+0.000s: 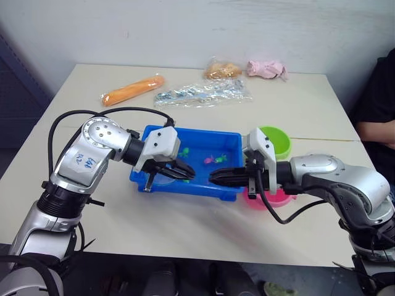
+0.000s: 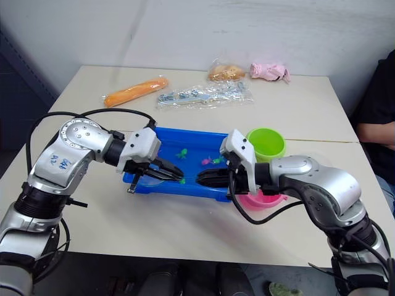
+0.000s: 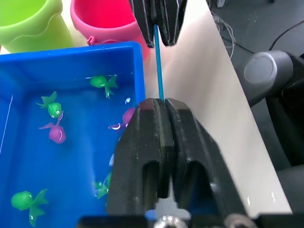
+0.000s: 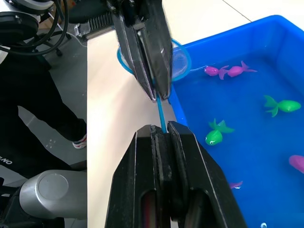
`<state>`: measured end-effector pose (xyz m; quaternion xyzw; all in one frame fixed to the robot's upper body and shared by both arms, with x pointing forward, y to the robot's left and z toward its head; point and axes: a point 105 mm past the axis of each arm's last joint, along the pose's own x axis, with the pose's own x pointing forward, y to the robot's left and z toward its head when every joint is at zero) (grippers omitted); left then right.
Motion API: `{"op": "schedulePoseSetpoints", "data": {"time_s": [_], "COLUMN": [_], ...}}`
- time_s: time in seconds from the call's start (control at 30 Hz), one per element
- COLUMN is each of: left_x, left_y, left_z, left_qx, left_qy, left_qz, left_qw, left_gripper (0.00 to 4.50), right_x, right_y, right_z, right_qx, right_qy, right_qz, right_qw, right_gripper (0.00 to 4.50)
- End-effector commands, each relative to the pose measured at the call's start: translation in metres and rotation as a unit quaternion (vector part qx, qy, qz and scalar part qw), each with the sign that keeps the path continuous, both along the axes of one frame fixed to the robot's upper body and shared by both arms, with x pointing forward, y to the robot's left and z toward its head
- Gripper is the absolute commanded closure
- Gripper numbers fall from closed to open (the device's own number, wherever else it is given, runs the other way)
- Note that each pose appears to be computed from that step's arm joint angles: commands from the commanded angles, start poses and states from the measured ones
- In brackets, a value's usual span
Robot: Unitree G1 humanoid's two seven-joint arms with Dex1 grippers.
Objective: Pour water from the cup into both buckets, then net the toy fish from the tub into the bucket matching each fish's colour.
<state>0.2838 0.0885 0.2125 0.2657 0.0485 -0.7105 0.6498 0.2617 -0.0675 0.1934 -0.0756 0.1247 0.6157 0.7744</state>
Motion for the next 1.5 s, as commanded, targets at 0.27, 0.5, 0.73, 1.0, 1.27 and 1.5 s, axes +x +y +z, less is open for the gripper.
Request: {"op": "schedulePoseSetpoints", "data": {"time_s": [0.27,0.5,0.73,1.0,1.27,1.5], "left_x": [0.000,-0.003,-0.025,-0.032,-0.029,-0.021], "left_y": [0.077,0.153,0.188,0.166,0.155,0.140], "left_z": [0.076,0.039,0.003,-0.025,-0.024,-0.021], "left_qx": [-0.199,-0.173,-0.194,-0.184,-0.183,-0.163], "left_qy": [-0.031,-0.038,-0.044,0.013,0.014,0.009], "left_qz": [0.133,0.287,0.370,0.358,0.343,0.307], "left_qw": [0.971,0.941,0.907,0.915,0.921,0.938], "left_gripper": [0.14,0.14,0.14,0.14,0.14,0.14], "right_x": [-0.003,0.018,0.039,0.036,0.037,0.047], "right_y": [-0.020,-0.060,-0.093,-0.106,-0.106,-0.097], "right_z": [0.016,0.032,0.040,0.035,0.024,0.016], "right_qx": [0.007,-0.020,-0.082,-0.146,-0.183,-0.231], "right_qy": [-0.073,-0.189,-0.248,-0.253,-0.265,-0.324], "right_qz": [-0.010,-0.082,-0.148,-0.127,-0.087,-0.006], "right_qw": [0.997,0.978,0.954,0.948,0.943,0.917], "right_gripper": [4.50,4.50,4.50,4.50,4.50,4.50]}}
